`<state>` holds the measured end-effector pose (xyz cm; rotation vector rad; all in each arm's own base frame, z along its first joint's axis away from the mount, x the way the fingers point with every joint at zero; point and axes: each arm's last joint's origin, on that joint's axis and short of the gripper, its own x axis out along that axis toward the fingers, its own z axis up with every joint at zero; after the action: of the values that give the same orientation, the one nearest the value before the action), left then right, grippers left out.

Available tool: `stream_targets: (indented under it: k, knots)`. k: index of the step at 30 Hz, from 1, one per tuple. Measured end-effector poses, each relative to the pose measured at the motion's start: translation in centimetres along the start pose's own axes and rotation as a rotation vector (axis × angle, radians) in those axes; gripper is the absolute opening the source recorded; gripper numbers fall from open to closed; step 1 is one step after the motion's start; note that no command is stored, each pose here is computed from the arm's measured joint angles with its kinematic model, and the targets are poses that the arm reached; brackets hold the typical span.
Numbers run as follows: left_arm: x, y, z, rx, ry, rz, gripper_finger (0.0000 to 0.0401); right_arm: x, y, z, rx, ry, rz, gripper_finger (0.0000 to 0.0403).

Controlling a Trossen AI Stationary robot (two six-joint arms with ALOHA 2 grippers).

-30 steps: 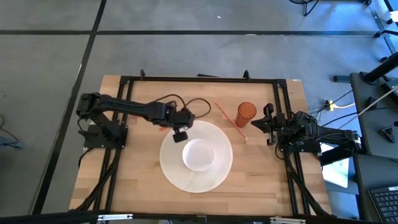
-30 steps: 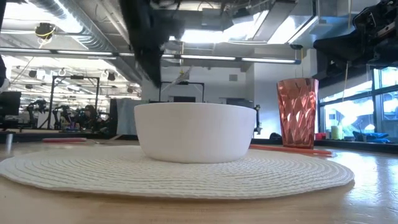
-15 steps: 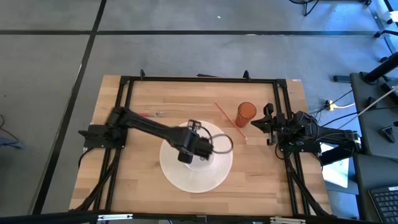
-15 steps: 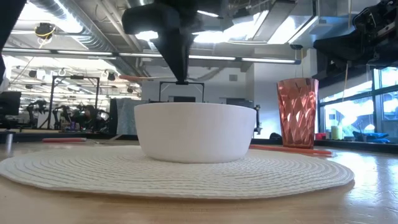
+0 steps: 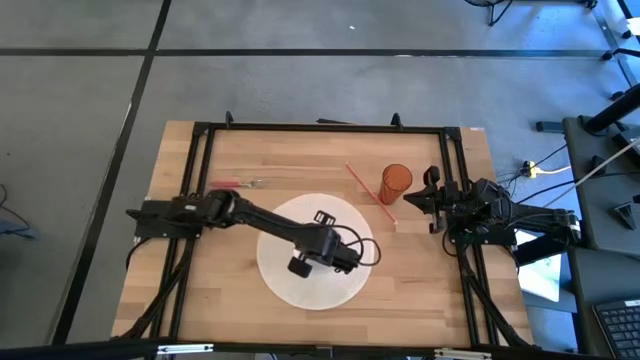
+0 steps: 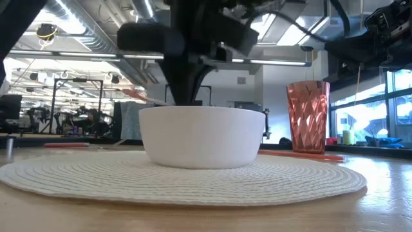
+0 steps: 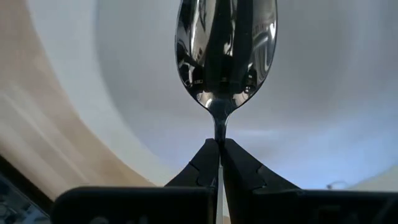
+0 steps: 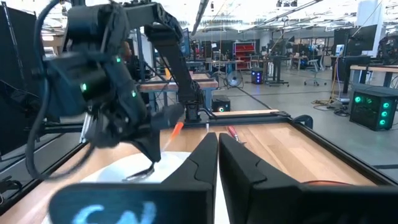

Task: Pick & Place Utensil
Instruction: Put the orange spoon into the white bowl

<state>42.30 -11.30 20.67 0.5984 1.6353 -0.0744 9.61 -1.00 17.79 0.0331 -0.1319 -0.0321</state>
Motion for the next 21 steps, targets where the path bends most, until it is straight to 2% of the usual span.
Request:
stream_targets:
  k: [5, 11, 16, 21]
  knots:
    - [1.5, -0.4, 0.5, 0.044, 0.044, -0.007, 0.0003, 0.0, 0.0, -0.1, 0.005, 0.013, 0.000, 0.0016]
    - [1.6, -0.5, 0.6, 0.055, 0.048, -0.013, 0.0007, 0.0, 0.0, -0.3, 0.007, 0.027, -0.001, 0.0016]
    - [1.5, -0.5, 0.6, 0.064, 0.049, -0.016, 0.0032, 0.0, 0.0, -0.3, 0.006, 0.027, -0.001, 0.0016]
    - [1.5, -0.7, 0.6, 0.063, 0.041, -0.071, 0.0054, 0.0, 0.0, -0.3, 0.007, 0.030, -0.001, 0.0016]
